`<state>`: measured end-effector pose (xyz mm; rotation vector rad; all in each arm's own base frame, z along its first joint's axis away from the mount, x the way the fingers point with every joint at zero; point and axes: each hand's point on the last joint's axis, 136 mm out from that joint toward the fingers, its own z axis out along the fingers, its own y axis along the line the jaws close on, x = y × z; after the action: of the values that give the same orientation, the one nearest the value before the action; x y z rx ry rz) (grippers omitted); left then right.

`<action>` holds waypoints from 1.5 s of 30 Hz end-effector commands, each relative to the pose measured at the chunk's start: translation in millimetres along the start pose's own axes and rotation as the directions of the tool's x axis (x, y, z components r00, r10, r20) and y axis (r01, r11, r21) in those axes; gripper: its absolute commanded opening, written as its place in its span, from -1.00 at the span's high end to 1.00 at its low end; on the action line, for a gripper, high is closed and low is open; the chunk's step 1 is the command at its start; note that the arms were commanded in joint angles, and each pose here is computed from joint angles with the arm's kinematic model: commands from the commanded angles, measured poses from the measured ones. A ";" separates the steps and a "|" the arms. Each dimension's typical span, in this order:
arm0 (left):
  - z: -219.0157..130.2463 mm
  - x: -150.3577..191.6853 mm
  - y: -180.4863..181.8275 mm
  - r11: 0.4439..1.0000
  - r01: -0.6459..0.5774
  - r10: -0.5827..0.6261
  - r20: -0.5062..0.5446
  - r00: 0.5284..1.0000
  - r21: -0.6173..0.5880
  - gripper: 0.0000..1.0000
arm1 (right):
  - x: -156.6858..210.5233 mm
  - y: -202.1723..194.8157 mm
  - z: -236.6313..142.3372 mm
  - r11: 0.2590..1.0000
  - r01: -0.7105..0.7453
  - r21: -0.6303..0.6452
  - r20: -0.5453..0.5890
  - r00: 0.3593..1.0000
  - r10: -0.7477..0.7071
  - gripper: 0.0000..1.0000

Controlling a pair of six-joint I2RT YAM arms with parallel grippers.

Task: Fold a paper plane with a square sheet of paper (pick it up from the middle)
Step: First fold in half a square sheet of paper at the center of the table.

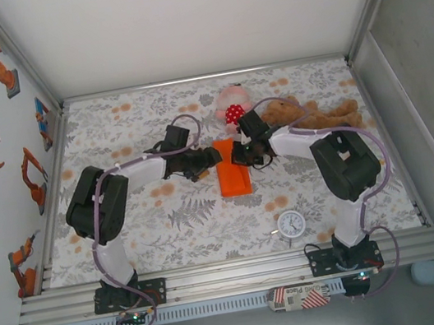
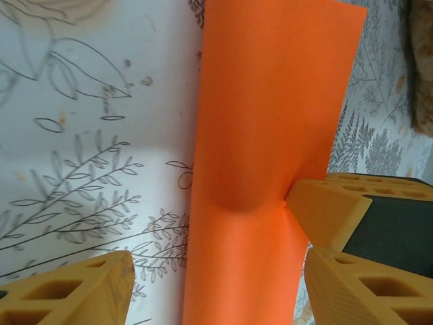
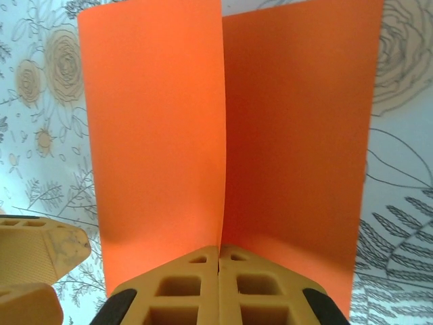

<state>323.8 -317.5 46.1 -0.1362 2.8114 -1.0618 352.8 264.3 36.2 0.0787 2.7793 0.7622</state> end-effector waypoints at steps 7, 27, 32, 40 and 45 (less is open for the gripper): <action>15.4 7.0 -2.3 0.994 -0.022 0.016 -0.053 0.998 -0.110 -0.10 | 0.4 -12.9 -13.6 0.998 -0.019 0.054 0.043 0.999 0.017 1.00; 44.0 19.7 29.6 0.970 0.005 -0.038 -0.128 0.991 -0.245 0.22 | -5.4 -23.3 -31.5 0.995 -0.076 0.062 0.100 0.993 0.069 0.73; 56.6 29.3 52.8 0.945 -0.017 -0.040 -0.167 0.985 -0.327 0.24 | -17.3 -35.3 -60.3 0.990 -0.112 0.082 0.202 0.975 0.093 0.42; 63.7 40.1 89.6 0.887 0.039 -0.125 -0.158 0.979 -0.460 0.28 | -16.6 -44.7 -68.3 0.988 -0.138 0.066 0.206 0.971 0.122 0.15; 72.2 45.1 100.6 0.861 0.090 -0.186 -0.144 0.972 -0.500 0.26 | -14.1 -47.9 -61.3 0.989 -0.142 0.049 0.182 0.975 0.131 -0.05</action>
<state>326.7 -335.0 11.3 -0.1855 3.0393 -0.7556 351.6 193.3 73.3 0.3272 2.6385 0.6544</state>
